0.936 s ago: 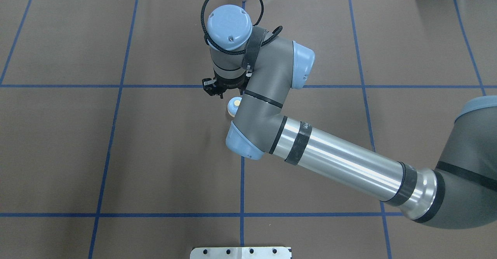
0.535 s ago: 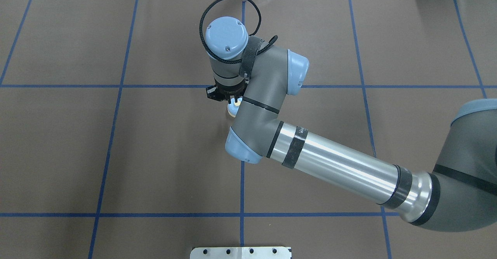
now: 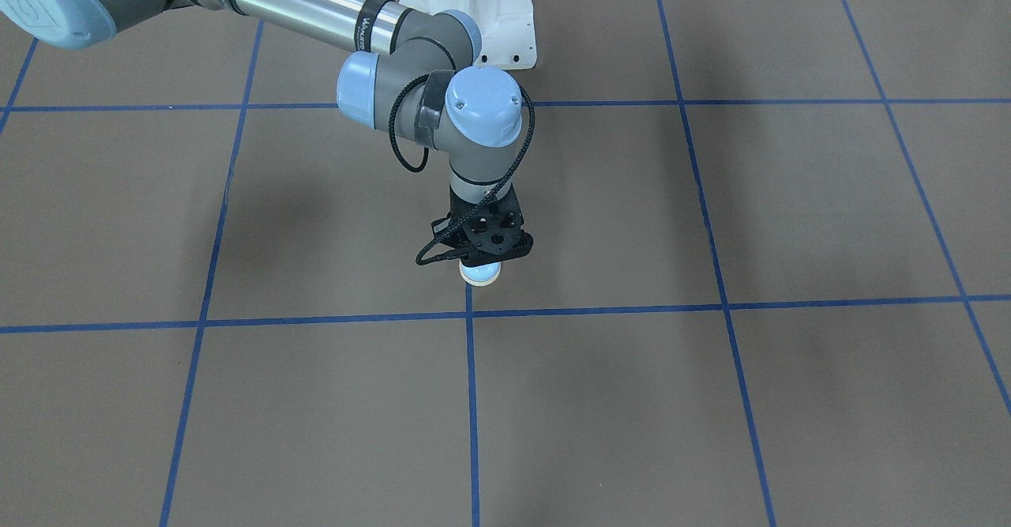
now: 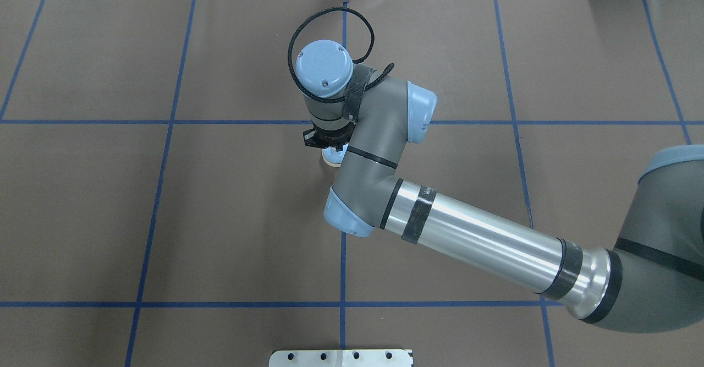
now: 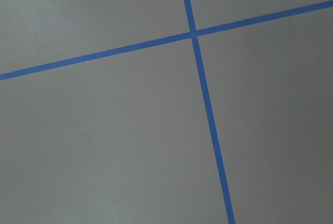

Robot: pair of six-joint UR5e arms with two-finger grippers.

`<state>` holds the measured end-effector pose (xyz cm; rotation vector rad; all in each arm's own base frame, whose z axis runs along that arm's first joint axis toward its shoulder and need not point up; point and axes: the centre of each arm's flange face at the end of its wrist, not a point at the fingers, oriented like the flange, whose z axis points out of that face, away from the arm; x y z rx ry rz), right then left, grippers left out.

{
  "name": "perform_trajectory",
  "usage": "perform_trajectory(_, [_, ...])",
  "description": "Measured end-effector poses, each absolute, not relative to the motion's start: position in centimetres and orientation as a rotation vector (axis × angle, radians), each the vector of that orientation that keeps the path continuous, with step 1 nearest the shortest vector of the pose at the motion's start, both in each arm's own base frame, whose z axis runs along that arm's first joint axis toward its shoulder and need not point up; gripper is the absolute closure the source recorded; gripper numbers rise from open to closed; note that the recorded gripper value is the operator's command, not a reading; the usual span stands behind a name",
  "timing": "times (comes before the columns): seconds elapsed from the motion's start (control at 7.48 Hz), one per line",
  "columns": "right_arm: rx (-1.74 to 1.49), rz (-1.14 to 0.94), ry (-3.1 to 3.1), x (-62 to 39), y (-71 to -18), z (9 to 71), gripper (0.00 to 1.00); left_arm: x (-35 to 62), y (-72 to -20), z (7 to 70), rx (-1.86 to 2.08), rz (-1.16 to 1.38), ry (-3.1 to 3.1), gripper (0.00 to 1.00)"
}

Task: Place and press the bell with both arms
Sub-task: 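Press down on the bell's top button with the right gripper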

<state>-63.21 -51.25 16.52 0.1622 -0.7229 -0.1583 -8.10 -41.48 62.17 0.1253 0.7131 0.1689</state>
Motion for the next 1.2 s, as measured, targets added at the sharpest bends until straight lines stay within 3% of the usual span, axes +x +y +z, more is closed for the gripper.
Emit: perform_trajectory(1.2, [0.159,-0.161,-0.719,-63.51,-50.95,16.77,1.0,-8.09,-41.48,62.2,0.125,0.169,0.713,0.0])
